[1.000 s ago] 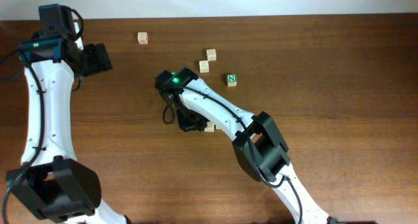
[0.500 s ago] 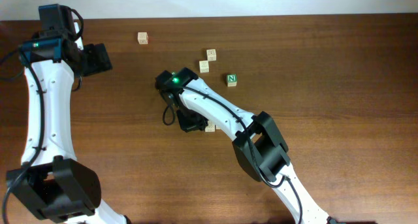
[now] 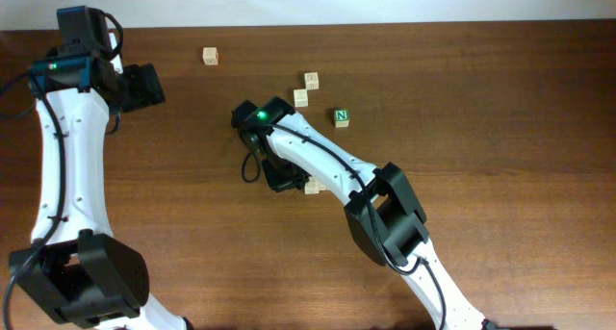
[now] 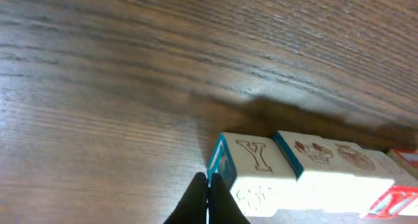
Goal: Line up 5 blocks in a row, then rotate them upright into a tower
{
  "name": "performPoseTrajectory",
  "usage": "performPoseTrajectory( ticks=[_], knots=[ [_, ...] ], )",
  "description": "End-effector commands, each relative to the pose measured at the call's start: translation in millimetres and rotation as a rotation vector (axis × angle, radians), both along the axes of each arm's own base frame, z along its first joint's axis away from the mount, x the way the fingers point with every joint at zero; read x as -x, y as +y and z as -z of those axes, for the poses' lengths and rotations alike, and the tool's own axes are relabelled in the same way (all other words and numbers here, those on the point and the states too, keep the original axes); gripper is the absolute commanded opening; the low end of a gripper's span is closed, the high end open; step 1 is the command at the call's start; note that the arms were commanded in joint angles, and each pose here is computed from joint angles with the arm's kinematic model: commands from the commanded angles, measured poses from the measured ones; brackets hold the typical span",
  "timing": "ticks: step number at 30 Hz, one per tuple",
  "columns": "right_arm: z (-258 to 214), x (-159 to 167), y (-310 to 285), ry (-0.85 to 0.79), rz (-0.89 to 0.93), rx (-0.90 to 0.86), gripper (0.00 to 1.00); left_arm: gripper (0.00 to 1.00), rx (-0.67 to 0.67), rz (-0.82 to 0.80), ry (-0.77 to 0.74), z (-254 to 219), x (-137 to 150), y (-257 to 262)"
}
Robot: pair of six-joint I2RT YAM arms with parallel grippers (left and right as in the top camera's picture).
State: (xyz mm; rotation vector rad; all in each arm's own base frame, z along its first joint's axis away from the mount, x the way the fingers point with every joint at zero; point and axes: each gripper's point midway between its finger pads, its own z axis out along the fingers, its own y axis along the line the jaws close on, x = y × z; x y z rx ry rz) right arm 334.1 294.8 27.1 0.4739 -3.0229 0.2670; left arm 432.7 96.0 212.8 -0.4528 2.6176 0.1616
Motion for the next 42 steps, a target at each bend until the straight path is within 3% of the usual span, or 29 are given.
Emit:
performPoseTrajectory(
  ticks=[1, 5, 13, 17, 42],
  knots=[
    [-17.2, 1.6, 7.6, 0.025, 0.006, -0.049, 0.04, 0.99, -0.004, -0.019, -0.020, -6.5, -2.6, 3.7],
    [-15.7, 23.3, 2.7, 0.126, 0.030, -0.039, 0.04, 0.99, -0.005, -0.020, -0.020, -6.5, -2.4, 4.2],
    [-6.2, 31.7, -7.3, 0.156, 0.049, 0.009, 0.05, 0.99, -0.004, -0.020, -0.020, -6.5, -2.5, 4.0],
    [1.2, 30.0, -20.4, 0.126, 0.086, 0.081, 0.04, 0.99, -0.004, -0.020, -0.020, -6.5, -2.5, 4.0],
    [11.1, 19.0, -18.1, 0.073, 0.077, 0.075, 0.05, 0.99, -0.004, -0.020, -0.020, -6.5, -2.5, 4.0]
  ],
)
